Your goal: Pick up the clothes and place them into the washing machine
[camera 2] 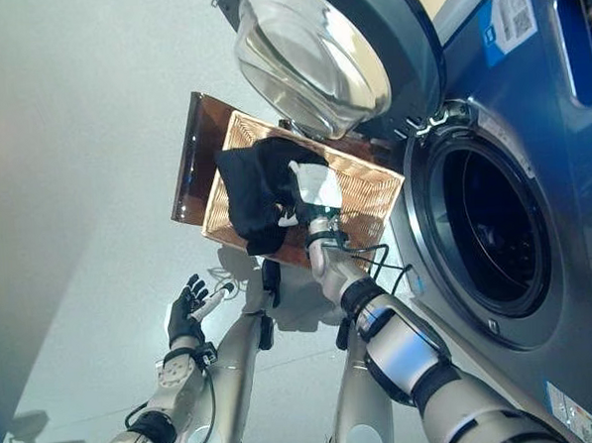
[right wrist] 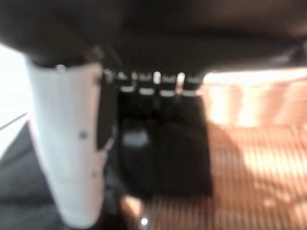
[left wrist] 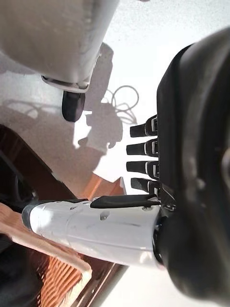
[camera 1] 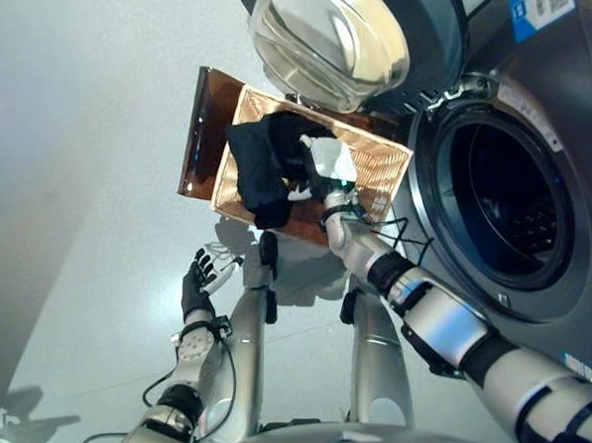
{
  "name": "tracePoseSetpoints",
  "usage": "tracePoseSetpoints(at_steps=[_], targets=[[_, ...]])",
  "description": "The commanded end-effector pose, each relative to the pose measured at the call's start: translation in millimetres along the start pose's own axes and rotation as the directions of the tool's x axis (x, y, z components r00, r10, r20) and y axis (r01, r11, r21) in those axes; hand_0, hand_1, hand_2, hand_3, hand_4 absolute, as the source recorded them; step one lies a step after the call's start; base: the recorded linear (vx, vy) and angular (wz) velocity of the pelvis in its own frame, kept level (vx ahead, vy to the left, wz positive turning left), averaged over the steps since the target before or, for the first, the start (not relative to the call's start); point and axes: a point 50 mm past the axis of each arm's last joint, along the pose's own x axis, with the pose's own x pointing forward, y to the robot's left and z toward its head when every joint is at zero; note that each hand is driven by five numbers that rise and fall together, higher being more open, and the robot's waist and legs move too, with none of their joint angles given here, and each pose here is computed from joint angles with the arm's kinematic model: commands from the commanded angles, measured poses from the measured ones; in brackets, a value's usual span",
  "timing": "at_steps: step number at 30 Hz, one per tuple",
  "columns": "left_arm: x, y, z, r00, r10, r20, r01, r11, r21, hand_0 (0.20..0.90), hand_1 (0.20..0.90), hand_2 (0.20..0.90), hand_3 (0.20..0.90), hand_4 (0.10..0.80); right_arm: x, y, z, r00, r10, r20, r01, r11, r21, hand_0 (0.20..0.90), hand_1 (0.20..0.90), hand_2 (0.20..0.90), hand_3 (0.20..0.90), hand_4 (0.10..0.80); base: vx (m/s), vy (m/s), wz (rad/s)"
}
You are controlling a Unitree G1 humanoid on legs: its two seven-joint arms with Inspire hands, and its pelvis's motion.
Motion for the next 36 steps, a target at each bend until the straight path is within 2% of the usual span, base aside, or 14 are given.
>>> tracePoseSetpoints(at_steps=[1,6,7,8,9,25,36], targets=[[-5.5,13.8,5.8,0.998,0.015,0.065,-0.014,1.0,-0.018,0.9,0.9,0.9,0.9,0.8,30.0,-39.3,40.6,0.983,-0.11,0.147,0.107,0.994,0.027,0.9,0.9,0.9,0.9,0.8,0.0,0.0,0.0],[-4.2,14.5,9.2,0.997,0.013,0.073,-0.011,1.0,-0.026,0.9,0.9,0.9,0.9,0.8,33.6,-40.2,46.9,0.985,-0.074,0.153,0.067,0.997,0.047,0.9,0.9,0.9,0.9,0.8,-0.001,0.001,0.01],[-4.5,14.6,9.8,0.997,0.003,0.075,-0.001,1.0,-0.023,0.9,0.9,0.9,0.9,0.8,34.6,-40.3,52.5,0.985,-0.054,0.166,0.044,0.997,0.067,0.853,0.853,0.853,0.853,0.767,-0.002,0.004,0.04],[-4.6,14.9,9.4,0.997,0.0,0.072,0.001,1.0,-0.022,0.9,0.9,0.9,0.9,0.8,34.5,-39.3,54.6,0.985,-0.045,0.17,0.033,0.997,0.075,0.252,0.252,0.252,0.252,0.337,-0.001,0.005,0.06],[-4.6,15.6,8.8,0.998,0.002,0.069,0.0,1.0,-0.021,0.9,0.9,0.9,0.9,0.8,34.8,-39.1,57.2,0.984,-0.04,0.171,0.025,0.996,0.088,0.2,0.2,0.2,0.2,0.3,0.001,0.003,0.03],[-3.6,22.3,4.0,0.999,0.03,0.043,-0.029,1.0,-0.011,0.9,0.9,0.9,0.9,0.8,31.3,-32.4,51.5,0.988,-0.013,0.156,-0.003,0.995,0.102,0.2,0.2,0.2,0.2,0.3,0.0,0.0,0.0],[-4.5,25.1,-1.8,0.999,0.05,0.016,-0.05,0.999,-0.007,0.9,0.9,0.9,0.9,0.8,22.0,-24.3,34.6,0.995,-0.015,0.096,-0.003,0.983,0.185,0.2,0.2,0.2,0.2,0.3,0.007,-0.004,0.0]])
